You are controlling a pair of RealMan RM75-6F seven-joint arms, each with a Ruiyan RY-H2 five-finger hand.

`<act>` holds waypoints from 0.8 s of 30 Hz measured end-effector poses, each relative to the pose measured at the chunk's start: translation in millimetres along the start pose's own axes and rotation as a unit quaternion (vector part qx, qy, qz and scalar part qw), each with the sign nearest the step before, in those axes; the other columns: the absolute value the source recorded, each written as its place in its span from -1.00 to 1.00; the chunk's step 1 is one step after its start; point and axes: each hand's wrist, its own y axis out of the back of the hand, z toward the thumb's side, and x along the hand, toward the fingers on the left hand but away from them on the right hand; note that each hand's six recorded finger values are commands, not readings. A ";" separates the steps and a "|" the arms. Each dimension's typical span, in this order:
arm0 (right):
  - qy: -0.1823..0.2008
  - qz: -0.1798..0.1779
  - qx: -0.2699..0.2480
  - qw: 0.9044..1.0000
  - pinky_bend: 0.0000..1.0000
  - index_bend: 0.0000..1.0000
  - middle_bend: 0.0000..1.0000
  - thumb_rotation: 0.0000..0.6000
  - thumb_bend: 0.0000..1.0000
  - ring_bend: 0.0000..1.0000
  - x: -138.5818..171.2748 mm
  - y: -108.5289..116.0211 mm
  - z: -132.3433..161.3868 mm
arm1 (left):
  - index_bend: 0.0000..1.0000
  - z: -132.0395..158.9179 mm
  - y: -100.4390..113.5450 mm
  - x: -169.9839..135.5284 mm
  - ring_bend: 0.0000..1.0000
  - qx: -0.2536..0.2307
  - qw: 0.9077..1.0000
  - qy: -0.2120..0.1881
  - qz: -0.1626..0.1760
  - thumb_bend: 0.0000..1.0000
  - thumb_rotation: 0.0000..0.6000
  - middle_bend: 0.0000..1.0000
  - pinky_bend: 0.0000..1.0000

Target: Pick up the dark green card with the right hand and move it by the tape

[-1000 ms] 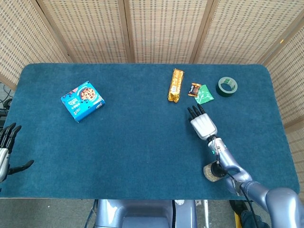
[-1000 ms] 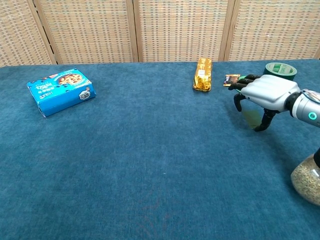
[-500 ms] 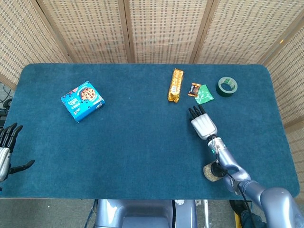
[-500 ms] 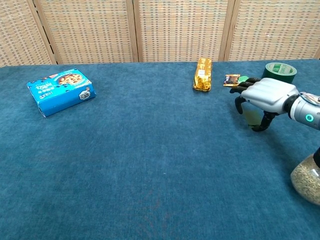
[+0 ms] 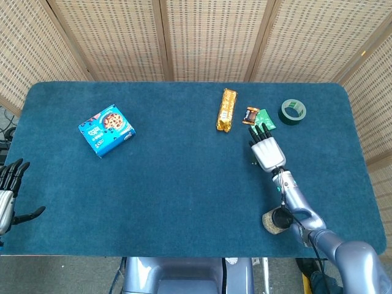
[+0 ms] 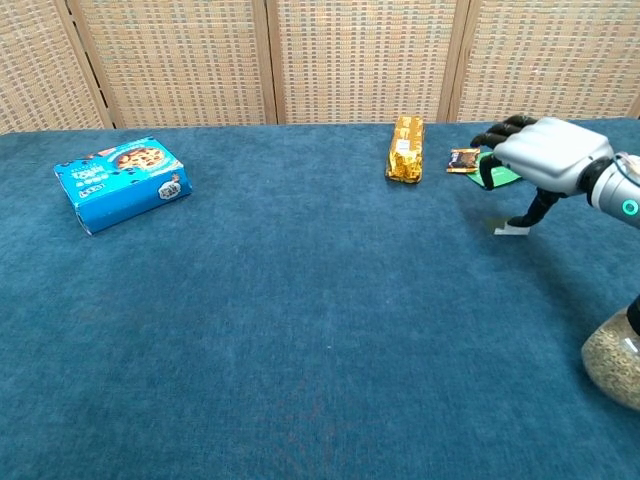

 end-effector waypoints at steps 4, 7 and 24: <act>0.002 -0.015 -0.008 1.000 -1.00 -0.22 -0.83 1.00 -0.07 -1.00 1.1 8.2 -0.2 | -1.00 -0.3 1.1 -0.6 -1.00 -0.001 1.000 0.000 0.002 -1.00 1.00 -1.00 -1.00; 0.008 -0.018 -0.016 1.000 -1.00 -0.22 -0.89 1.00 -0.11 -1.00 3.7 11.6 2.6 | -1.00 -1.0 1.4 -0.6 -1.00 -0.001 1.000 0.001 0.002 -1.00 1.00 -1.00 -1.00; 0.006 0.039 -0.011 0.999 -1.00 -0.10 -0.90 1.00 -0.17 -1.00 11.6 -6.2 -0.3 | -1.00 -0.9 1.6 -0.8 -1.00 -0.001 1.000 0.000 0.003 -1.00 1.00 -1.00 -1.00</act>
